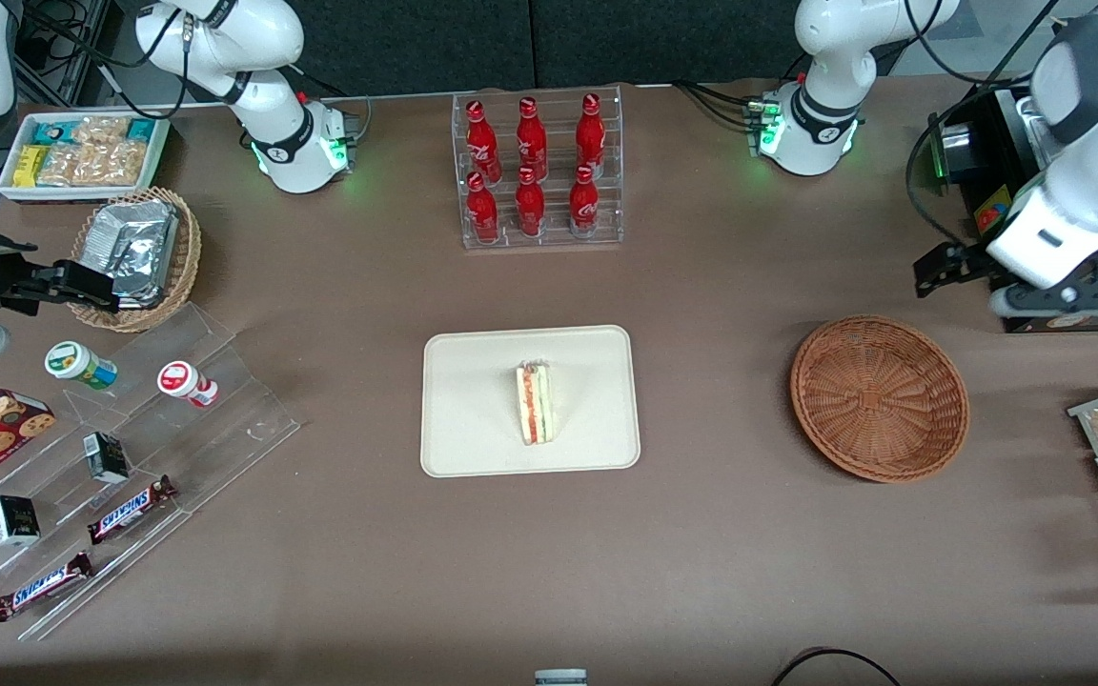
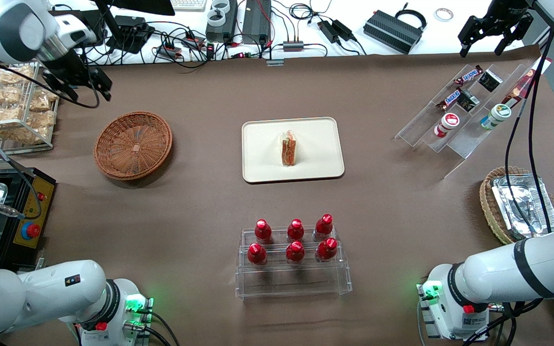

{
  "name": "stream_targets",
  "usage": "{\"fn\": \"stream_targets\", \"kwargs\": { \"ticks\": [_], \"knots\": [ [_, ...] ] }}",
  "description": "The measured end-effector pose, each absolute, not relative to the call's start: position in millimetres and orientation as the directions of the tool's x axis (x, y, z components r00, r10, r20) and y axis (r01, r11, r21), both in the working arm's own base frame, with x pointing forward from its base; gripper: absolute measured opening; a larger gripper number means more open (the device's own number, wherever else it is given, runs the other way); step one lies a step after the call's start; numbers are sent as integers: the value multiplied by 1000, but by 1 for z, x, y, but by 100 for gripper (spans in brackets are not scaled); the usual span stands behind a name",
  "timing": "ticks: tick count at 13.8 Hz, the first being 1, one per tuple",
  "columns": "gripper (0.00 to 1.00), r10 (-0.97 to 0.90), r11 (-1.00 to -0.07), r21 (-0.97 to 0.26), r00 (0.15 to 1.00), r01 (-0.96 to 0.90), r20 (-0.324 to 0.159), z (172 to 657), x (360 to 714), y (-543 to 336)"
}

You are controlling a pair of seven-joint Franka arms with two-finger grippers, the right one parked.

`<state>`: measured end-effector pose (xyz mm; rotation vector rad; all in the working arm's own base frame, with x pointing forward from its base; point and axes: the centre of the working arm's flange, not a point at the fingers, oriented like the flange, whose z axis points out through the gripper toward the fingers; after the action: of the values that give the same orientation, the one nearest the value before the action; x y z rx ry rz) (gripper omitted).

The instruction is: Place sandwich from basket to tray

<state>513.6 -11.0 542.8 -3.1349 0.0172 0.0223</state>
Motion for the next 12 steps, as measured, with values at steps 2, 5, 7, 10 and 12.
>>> {"fn": "stream_targets", "kwargs": {
  "ticks": [2, 5, 7, 10, 12],
  "knots": [
    [100, -8, -1000, -5, 1000, -8, -4, 575, 514, -9],
    [100, -16, -1000, -3, 1000, -16, 5, 599, 514, -13],
    [100, -30, -1000, 8, 999, -30, 20, 607, 519, -17],
    [100, -14, -1000, 28, 999, -15, 35, 617, 528, -3],
    [100, -18, -999, 29, 999, -19, 27, 620, 529, -5]
  ]
}}
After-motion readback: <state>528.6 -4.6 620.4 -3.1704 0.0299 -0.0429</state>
